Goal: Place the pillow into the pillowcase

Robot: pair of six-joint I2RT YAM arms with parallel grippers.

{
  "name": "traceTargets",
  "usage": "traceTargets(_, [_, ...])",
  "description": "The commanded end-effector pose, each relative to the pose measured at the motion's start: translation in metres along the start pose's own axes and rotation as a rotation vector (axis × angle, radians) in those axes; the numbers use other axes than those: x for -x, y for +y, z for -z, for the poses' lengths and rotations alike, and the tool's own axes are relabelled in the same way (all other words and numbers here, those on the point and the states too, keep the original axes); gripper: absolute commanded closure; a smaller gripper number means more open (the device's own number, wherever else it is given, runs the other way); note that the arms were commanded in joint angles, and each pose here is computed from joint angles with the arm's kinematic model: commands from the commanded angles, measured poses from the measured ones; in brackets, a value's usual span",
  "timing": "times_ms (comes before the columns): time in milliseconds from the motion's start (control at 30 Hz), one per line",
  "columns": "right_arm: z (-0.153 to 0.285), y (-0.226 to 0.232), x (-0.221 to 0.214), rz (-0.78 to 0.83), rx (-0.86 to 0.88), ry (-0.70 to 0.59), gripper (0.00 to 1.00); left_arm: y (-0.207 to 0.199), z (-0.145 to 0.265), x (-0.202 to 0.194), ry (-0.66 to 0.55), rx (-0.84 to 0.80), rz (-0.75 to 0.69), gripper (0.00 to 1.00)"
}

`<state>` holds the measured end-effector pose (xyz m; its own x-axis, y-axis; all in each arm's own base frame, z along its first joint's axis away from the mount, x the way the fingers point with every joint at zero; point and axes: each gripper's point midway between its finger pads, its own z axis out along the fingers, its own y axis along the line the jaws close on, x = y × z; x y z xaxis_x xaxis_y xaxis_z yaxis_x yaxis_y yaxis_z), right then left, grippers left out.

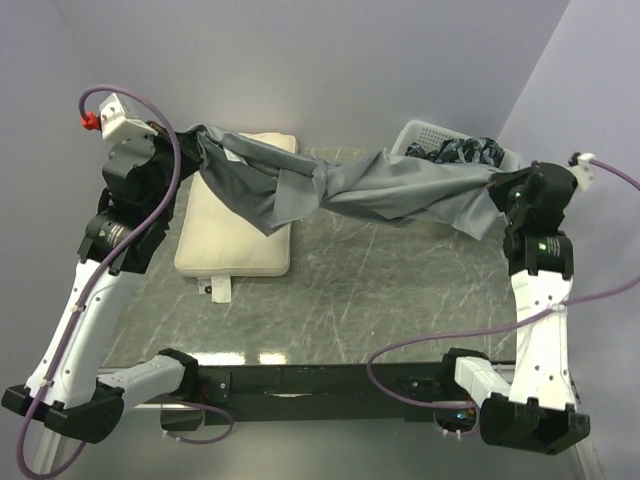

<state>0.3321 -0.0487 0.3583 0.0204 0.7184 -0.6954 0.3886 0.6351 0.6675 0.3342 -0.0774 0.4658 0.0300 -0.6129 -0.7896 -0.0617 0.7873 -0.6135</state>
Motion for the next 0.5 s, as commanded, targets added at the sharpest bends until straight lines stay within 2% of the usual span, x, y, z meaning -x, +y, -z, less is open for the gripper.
traceTargets(0, [0.02, -0.011, 0.006, -0.016, 0.002, -0.01, 1.0, 0.005, 0.0, -0.03, 0.146, -0.041, -0.029, 0.99])
traceTargets(67, [0.023, -0.019, -0.001, -0.013, -0.01, 0.002, 0.98, 0.012, -0.003, -0.065, 0.263, -0.068, -0.01, 0.99])
traceTargets(100, [0.018, -0.031, -0.017, -0.009, -0.025, 0.036, 0.97, 0.015, -0.004, -0.077, 0.297, -0.077, 0.004, 0.96])
traceTargets(133, [0.016, -0.037, -0.026, -0.012, -0.029, 0.056, 0.94, 0.029, -0.007, -0.099, 0.354, -0.057, 0.006, 0.78])
traceTargets(167, [0.01, -0.056, -0.05, -0.014, -0.057, 0.106, 0.93, 0.038, -0.01, -0.112, 0.41, -0.063, 0.021, 0.75])
traceTargets(200, [0.006, -0.056, -0.065, -0.024, -0.017, 0.152, 0.93, 0.041, -0.014, -0.119, 0.432, -0.075, 0.039, 0.72])
traceTargets(267, [-0.006, -0.082, -0.107, -0.028, -0.041, 0.25, 0.95, 0.064, -0.017, -0.15, 0.522, -0.057, 0.058, 0.42])
traceTargets(333, [-0.012, -0.099, -0.136, -0.029, -0.054, 0.327, 0.96, 0.072, -0.01, -0.176, 0.6, -0.082, 0.038, 0.24])
traceTargets(400, [-0.018, -0.123, -0.163, -0.007, -0.092, 0.377, 0.96, 0.076, 0.0, -0.187, 0.607, -0.102, 0.016, 0.14])
traceTargets(433, [-0.02, -0.128, -0.169, -0.003, -0.102, 0.391, 0.95, 0.084, 0.012, -0.208, 0.649, -0.088, -0.012, 0.09])
traceTargets(467, [-0.022, -0.136, -0.177, 0.006, -0.114, 0.408, 0.95, 0.086, 0.02, -0.211, 0.642, -0.083, -0.041, 0.07])
